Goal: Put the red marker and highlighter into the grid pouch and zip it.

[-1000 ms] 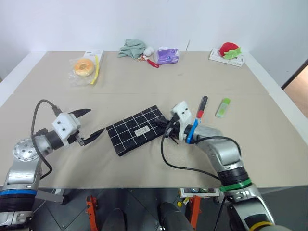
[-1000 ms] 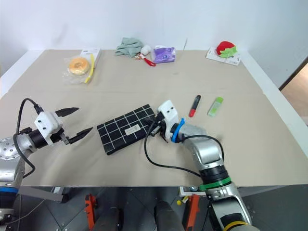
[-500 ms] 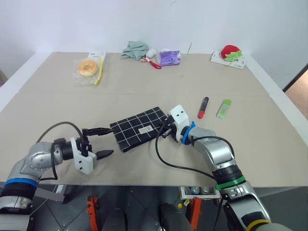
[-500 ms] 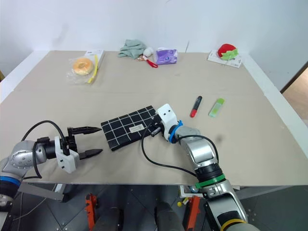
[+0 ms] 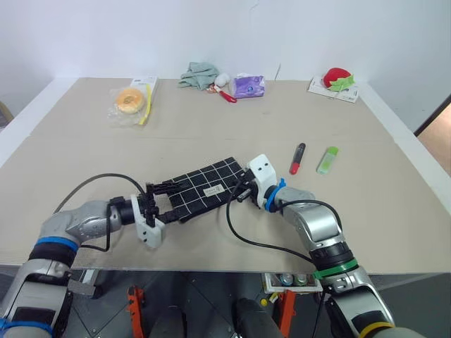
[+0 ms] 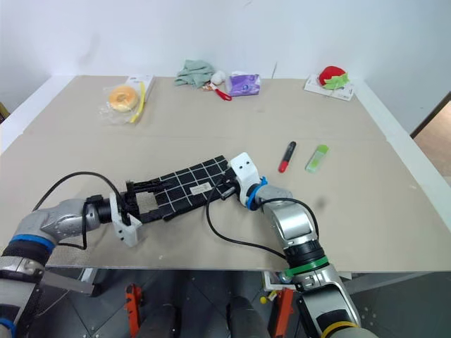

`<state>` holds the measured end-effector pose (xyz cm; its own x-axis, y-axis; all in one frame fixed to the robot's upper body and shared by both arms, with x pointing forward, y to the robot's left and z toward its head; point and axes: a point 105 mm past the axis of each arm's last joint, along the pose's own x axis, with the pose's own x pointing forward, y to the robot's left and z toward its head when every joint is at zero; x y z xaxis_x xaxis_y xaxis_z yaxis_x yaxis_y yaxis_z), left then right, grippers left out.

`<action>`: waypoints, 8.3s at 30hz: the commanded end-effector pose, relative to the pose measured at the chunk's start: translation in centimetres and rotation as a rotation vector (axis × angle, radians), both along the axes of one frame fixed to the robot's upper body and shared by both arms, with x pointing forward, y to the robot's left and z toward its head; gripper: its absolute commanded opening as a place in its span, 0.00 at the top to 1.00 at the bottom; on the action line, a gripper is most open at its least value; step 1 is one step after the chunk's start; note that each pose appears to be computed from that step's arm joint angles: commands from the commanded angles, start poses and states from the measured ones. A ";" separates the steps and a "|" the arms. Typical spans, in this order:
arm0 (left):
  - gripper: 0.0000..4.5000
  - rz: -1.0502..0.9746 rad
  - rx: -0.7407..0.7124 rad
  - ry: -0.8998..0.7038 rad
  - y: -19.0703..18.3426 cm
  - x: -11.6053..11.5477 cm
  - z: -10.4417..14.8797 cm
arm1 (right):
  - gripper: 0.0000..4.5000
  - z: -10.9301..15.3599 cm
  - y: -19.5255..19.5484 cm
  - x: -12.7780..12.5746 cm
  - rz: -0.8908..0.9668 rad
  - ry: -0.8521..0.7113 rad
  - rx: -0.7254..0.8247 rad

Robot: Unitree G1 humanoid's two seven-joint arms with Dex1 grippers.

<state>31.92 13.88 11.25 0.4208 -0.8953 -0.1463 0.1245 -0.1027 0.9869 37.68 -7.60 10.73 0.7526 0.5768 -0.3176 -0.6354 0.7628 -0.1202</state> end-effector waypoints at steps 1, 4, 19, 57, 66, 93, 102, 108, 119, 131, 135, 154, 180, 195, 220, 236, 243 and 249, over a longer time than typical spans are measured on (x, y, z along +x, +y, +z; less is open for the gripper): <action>0.00 -0.008 0.026 0.038 -0.8 0.1 -1.6 | 0.99 -0.6 -0.4 -0.2 -0.020 0.023 -0.008; 0.00 -0.019 0.030 0.050 -1.5 0.2 -2.1 | 0.99 -0.5 -0.3 -0.3 -0.021 0.022 -0.004; 0.99 -0.056 0.017 0.085 -2.6 0.2 -2.4 | 1.00 -0.4 -0.3 -0.3 -0.032 0.016 0.001; 1.00 0.011 -0.019 0.224 -3.8 0.7 -2.3 | 0.01 1.2 -3.8 -2.2 -0.179 0.092 0.136; 1.00 0.025 -0.033 0.224 -3.7 0.7 -2.1 | 0.63 0.4 -3.8 -1.7 -0.163 0.045 0.007; 1.00 0.027 -0.220 0.233 -4.9 1.1 0.8 | 0.98 -0.7 -2.5 -4.2 0.115 -0.004 -0.221; 1.00 0.018 -0.271 0.237 -5.0 0.6 1.7 | 0.98 -0.3 -2.2 -4.6 0.134 -0.017 -0.221; 1.00 0.038 -0.255 0.246 -4.1 0.4 1.5 | 0.98 0.0 -5.0 -4.2 0.088 -0.034 -0.306; 1.00 0.077 -0.255 0.281 -4.0 0.8 0.8 | 0.98 0.4 -4.3 -6.1 0.223 -0.074 -0.458; 1.00 0.083 -0.301 0.304 -4.5 1.0 1.3 | 0.98 1.3 -0.1 -7.4 0.344 -0.124 -0.400; 1.00 0.078 -0.311 0.308 -4.6 0.9 1.5 | 0.98 0.9 -1.4 -6.6 0.292 -0.122 -0.467; 1.00 0.056 -0.399 0.333 -5.4 1.5 3.5 | 0.98 0.9 3.2 -7.4 0.503 -0.294 -0.577; 1.00 0.055 -0.416 0.362 -5.4 1.2 3.9 | 0.98 1.4 0.4 -5.6 0.427 -0.290 -0.609; 1.00 0.106 -0.095 0.533 -4.9 0.0 -1.5 | 0.98 2.5 -2.9 -3.5 0.235 -0.263 -0.601; 1.00 0.143 -0.111 0.555 -5.0 0.8 -1.5 | 0.01 4.1 -3.4 -2.9 -0.076 0.070 0.003; 1.00 0.138 -0.121 0.552 -5.1 0.7 -1.4 | 0.99 2.1 -3.8 -2.7 -0.158 0.072 -0.068; 1.00 0.135 -0.124 0.551 -5.2 0.7 -1.3 | 0.99 1.5 -2.1 -3.7 -0.044 0.049 -0.125; 1.00 0.138 -0.134 0.553 -5.2 0.7 -1.2 | 0.99 0.9 -0.2 -5.2 0.086 0.038 -0.159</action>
<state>32.98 8.94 10.98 0.4435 -0.8621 -0.2452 0.6029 0.0845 0.7933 33.48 -9.63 11.42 0.7389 0.4997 -0.4519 -0.6372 0.7363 -0.2276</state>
